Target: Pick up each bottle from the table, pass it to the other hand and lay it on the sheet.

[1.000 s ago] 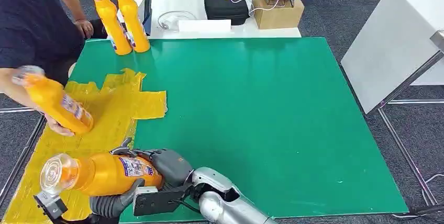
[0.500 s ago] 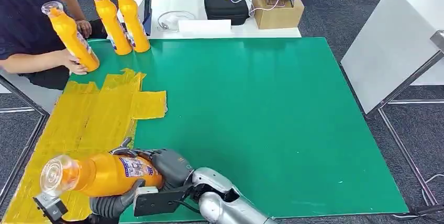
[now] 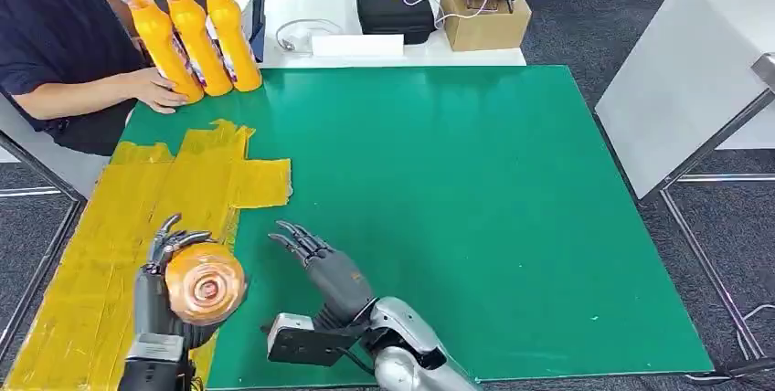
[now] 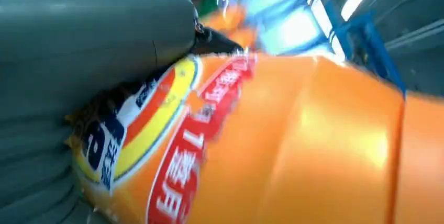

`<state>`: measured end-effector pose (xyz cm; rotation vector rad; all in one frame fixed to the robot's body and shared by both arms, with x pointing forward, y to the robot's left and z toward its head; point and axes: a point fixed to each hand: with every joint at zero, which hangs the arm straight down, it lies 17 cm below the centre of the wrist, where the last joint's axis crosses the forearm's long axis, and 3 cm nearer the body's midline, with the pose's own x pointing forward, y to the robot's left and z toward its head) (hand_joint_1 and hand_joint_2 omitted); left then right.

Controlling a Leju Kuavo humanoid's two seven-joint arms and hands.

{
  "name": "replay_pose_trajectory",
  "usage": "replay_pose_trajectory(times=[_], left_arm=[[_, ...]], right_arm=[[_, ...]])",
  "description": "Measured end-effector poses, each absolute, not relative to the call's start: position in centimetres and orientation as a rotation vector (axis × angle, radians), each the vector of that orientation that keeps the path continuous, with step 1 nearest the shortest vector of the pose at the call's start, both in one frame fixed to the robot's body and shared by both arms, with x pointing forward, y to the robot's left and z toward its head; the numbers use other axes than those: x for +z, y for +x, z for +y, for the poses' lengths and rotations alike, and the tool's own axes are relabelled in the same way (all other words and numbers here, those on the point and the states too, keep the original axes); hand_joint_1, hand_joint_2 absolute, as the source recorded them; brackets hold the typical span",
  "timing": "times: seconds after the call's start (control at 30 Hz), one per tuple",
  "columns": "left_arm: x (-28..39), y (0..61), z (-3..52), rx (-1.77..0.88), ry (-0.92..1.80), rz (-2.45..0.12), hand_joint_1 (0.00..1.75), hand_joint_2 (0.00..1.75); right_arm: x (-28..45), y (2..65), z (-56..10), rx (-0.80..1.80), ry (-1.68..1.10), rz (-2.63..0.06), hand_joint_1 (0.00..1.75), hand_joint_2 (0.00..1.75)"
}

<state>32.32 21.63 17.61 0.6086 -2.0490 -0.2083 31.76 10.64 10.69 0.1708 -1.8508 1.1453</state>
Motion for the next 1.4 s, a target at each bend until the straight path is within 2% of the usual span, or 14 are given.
replay_pose_trajectory(times=[0.07, 0.1, 0.23, 0.47, 0.63, 0.87, 1.23, 1.27, 1.3, 1.33, 1.4], left_arm=[[18.7, 31.9, 23.3, -0.402, 1.072, -1.995, 1.75, 1.75], [19.1, 31.7, 23.6, -0.482, 1.214, -1.971, 1.75, 1.75], [16.9, 32.3, 25.1, -0.67, 1.35, -1.84, 1.75, 1.75], [11.6, 33.1, 26.3, -0.893, 1.414, -1.595, 1.75, 1.75], [7.0, 33.0, 29.0, -0.84, 1.4, -1.382, 1.75, 1.75], [1.2, 32.7, 25.6, -1.035, 1.235, -1.35, 1.75, 1.75], [-0.9, 32.1, 24.6, -1.126, 1.183, -1.347, 1.75, 1.75], [-1.0, 32.1, 24.5, -1.133, 1.176, -1.344, 0.17, 1.75], [-1.1, 32.2, 24.5, -1.138, 1.172, -1.341, 0.0, 1.75], [-1.2, 32.3, 24.4, -1.143, 1.167, -1.34, 0.0, 0.0], [-1.6, 32.3, 24.1, -1.164, 1.146, -1.336, 0.0, 0.0]], right_arm=[[12.5, 32.4, 9.4, 1.06, 0.182, -1.896, 0.0, 0.0], [13.3, 32.8, 8.6, 1.02, 0.183, -1.915, 0.0, 0.0], [15.8, 34.0, 5.8, 0.913, 0.171, -1.974, 0.0, 0.0], [18.0, 34.4, 3.7, 0.831, 0.17, -2.043, 0.0, 0.0], [19.1, 34.7, 2.8, 0.793, 0.165, -2.07, 0.0, 0.0], [19.5, 35.0, 2.4, 0.778, 0.163, -2.076, 0.0, 0.0], [19.4, 35.0, 2.3, 0.779, 0.164, -2.075, 0.0, 0.0], [19.4, 35.0, 2.3, 0.779, 0.164, -2.075, 0.0, 0.0], [19.4, 35.0, 2.4, 0.78, 0.165, -2.074, 0.0, 0.0], [19.4, 35.0, 2.4, 0.781, 0.167, -2.074, 0.0, 0.0], [19.4, 35.0, 2.5, 0.786, 0.171, -2.071, 0.0, 0.0]])
